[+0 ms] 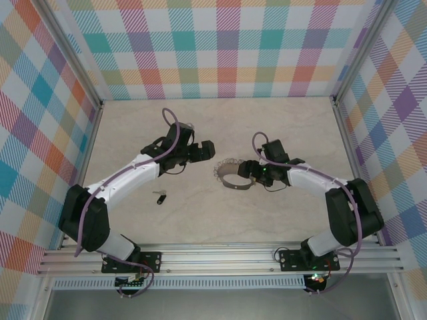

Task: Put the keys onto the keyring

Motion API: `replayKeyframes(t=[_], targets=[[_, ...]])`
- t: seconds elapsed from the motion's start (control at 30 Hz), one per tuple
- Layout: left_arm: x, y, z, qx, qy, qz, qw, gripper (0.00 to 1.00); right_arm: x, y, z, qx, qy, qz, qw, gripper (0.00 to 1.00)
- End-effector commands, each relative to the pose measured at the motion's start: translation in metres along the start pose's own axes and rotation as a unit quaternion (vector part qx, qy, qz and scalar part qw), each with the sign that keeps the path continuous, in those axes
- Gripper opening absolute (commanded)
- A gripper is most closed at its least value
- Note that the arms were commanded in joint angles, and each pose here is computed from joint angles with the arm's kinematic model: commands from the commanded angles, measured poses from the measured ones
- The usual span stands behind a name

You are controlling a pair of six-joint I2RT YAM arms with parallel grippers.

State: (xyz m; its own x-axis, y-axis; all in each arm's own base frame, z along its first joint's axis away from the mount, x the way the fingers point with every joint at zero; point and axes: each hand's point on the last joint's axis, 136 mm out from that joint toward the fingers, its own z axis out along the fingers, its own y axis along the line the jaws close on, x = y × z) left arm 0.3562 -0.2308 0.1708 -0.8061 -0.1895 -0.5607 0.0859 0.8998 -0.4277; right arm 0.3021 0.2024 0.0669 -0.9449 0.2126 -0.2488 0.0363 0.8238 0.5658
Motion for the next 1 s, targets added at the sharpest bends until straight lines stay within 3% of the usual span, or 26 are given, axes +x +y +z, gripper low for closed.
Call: replayKeyframes(t=[0.0,0.27,0.6,0.97], targets=[[-0.002,-0.011,0.002,0.018,0.001,0.001,1.000,0.99,-0.011,0.013,0.003,-0.015,-0.006,-0.004,1.000,0.77],[-0.002,-0.012,0.004,0.019,0.000,0.003,1.000,0.99,-0.008,0.003,0.011,0.004,0.000,-0.002,1.000,0.76],[-0.001,-0.011,0.004,0.018,0.000,0.006,1.000,0.99,-0.006,-0.013,-0.005,0.036,-0.019,-0.004,0.999,0.77],[-0.001,-0.012,0.005,0.020,-0.002,0.007,1.000,0.99,0.002,-0.014,-0.013,0.027,-0.021,0.002,0.999,0.73]])
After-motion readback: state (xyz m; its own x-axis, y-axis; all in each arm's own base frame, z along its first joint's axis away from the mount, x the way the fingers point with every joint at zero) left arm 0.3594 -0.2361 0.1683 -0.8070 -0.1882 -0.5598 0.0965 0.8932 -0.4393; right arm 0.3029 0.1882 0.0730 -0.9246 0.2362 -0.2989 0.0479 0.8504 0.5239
